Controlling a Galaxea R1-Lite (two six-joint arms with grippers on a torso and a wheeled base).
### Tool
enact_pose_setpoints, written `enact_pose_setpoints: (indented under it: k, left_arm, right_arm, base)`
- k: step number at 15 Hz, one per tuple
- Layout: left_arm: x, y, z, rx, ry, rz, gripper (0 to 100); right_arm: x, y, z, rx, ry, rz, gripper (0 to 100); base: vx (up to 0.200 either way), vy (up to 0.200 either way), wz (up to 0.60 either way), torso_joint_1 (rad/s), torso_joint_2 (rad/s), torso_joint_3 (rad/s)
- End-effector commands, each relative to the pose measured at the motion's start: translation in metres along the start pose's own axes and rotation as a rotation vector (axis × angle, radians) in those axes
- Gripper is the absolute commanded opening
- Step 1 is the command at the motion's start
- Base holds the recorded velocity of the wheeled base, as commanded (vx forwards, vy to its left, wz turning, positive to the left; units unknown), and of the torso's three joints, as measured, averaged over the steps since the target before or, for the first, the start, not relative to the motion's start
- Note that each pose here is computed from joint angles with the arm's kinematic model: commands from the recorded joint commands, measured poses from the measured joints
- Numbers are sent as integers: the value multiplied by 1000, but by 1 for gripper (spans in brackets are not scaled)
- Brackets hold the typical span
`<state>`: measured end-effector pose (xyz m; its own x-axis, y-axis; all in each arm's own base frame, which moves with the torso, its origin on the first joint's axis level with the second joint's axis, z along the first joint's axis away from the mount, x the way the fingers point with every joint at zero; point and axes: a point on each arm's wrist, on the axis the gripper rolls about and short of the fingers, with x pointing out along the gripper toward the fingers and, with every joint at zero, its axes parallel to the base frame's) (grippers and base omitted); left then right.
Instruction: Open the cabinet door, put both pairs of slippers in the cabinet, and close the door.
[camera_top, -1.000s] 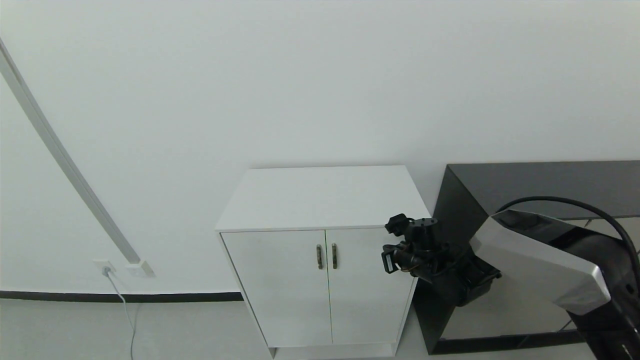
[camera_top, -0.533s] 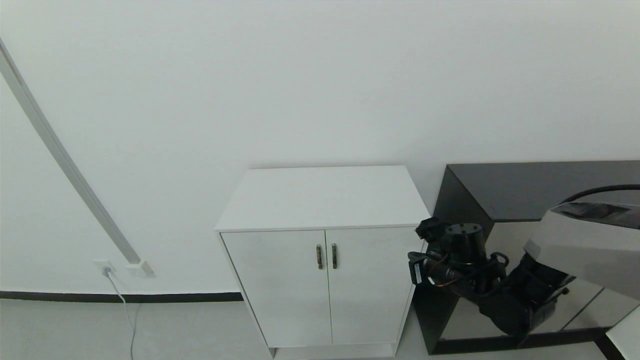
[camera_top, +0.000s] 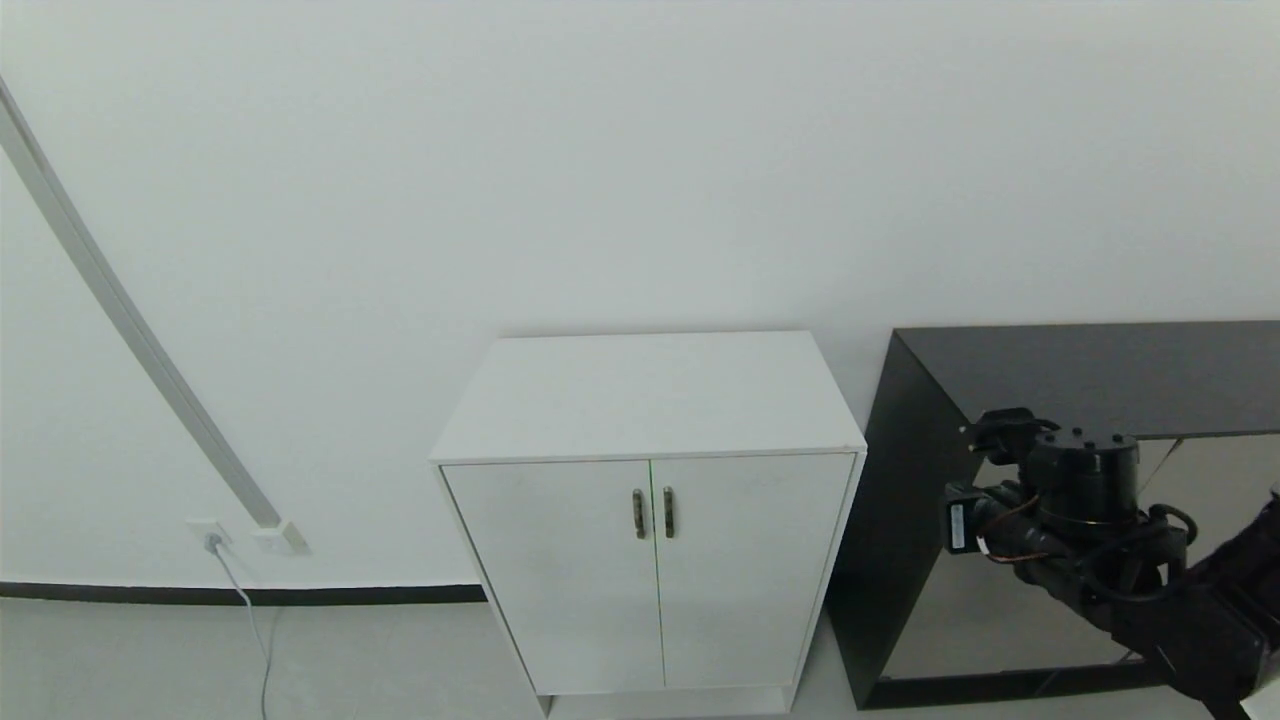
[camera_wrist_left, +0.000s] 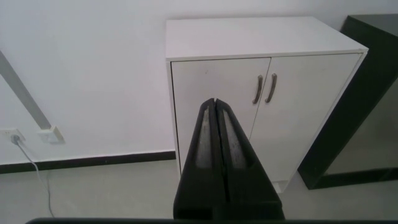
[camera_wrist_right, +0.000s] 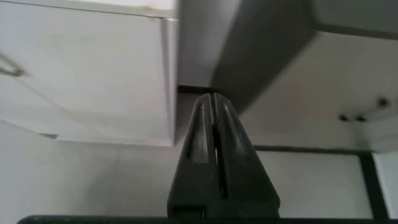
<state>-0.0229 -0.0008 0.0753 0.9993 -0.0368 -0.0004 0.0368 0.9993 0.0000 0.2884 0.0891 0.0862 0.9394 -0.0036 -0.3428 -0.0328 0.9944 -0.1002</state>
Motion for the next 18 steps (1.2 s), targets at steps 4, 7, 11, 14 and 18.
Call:
enact_pose_setpoints:
  k: [4,7,11,14,18]
  left_arm:
    - [0,0,0,0,1,0,0]
    - [0,0,0,0,1,0,0]
    - [0,0,0,0,1,0,0]
    - [0,0,0,0,1,0,0]
    - [0,0,0,0,1,0,0]
  right_arm:
    - [-59,-37,0,29,-27,-98,0]
    - [-82,-52,-8,43,-21,-137,0]
    - [-115,-64,-12,12,-64,-167,0]
    - [-138,-68,-18,-21,-97,-168,0]
    - [-158,-71,-31,-28,-102,-168,0]
  base:
    - [0,0,0,0,0,0]
    - [0,0,0,0,0,0]
    - [0,0,0,0,0,0]
    - [0,0,0,0,0,0]
    - [0,0,0,0,0,0]
